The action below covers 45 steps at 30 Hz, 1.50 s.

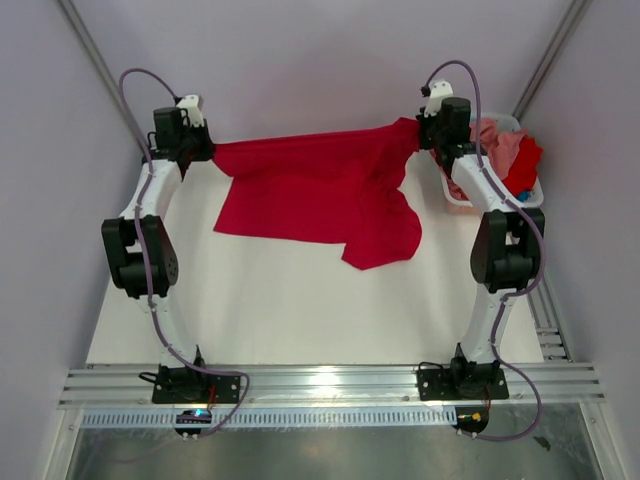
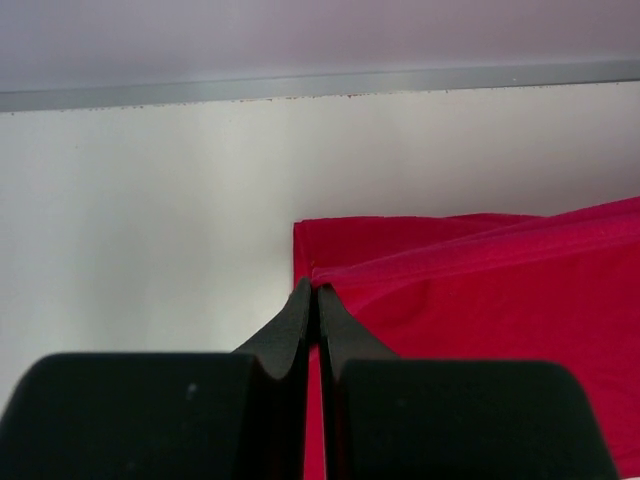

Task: Fold and stack the t-shirts
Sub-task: Flatten the tshirt out

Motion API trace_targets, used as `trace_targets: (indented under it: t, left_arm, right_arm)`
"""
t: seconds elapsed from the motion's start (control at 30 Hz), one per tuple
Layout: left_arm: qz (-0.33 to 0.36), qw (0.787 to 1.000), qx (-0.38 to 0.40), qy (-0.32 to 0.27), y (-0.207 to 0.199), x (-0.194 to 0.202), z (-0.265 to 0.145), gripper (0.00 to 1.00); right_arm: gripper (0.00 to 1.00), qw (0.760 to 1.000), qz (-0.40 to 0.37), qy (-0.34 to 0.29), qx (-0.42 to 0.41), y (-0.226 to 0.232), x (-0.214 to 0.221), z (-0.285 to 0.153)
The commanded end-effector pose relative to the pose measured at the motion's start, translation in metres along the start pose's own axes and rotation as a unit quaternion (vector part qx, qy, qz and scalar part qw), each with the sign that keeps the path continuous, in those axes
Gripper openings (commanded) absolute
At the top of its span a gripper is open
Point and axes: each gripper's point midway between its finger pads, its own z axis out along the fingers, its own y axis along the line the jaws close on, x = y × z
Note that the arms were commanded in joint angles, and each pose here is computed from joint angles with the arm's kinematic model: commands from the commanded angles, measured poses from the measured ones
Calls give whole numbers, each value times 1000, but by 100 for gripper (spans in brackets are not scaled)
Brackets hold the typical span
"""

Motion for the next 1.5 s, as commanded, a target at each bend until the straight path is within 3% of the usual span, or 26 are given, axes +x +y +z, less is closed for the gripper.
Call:
trace_targets:
  t: [0.0, 0.1, 0.23, 0.27, 0.43, 0.47, 0.57, 0.8, 1.03, 1.23, 1.47]
  left_arm:
    - [16, 995, -82, -47, 39, -29, -24, 0]
    - [17, 995, -74, -71, 27, -59, -55, 0]
    - [-3, 995, -55, -85, 2, -81, -109, 0]
    - [3, 992, -43, -121, -12, -101, -141, 0]
    - [-3, 988, -2, -156, -54, -115, -223, 0]
    - [2, 985, 12, -172, -67, -122, -252, 0]
    - [-1, 986, 28, -164, -84, -108, -292, 0]
    - [37, 976, 20, -214, -116, -60, -423, 0]
    - [61, 970, 5, -235, -130, -6, -494, 0]
    - [81, 975, -2, -206, -127, 40, -496, 0]
    - [92, 970, 17, -223, -139, 46, -513, 0]
  right_arm:
    - [3, 994, -6, -83, 77, -42, -67, -46]
    - [3, 992, -23, -98, 77, -39, -82, -68]
    - [3, 985, -14, -149, 89, -43, -141, -142]
    - [3, 983, -3, -161, 85, -41, -150, -158]
    - [3, 978, 4, -200, 57, -20, -171, -241]
    - [3, 973, 0, -226, 55, -16, -184, -273]
    - [3, 971, -5, -233, 43, -6, -184, -315]
    - [3, 961, -7, -274, 21, 7, -177, -441]
    - [3, 952, 0, -306, 3, 18, -163, -512]
    - [3, 949, -4, -316, -7, 23, -154, -544]
    - [3, 950, -6, -313, -9, 26, -142, -555]
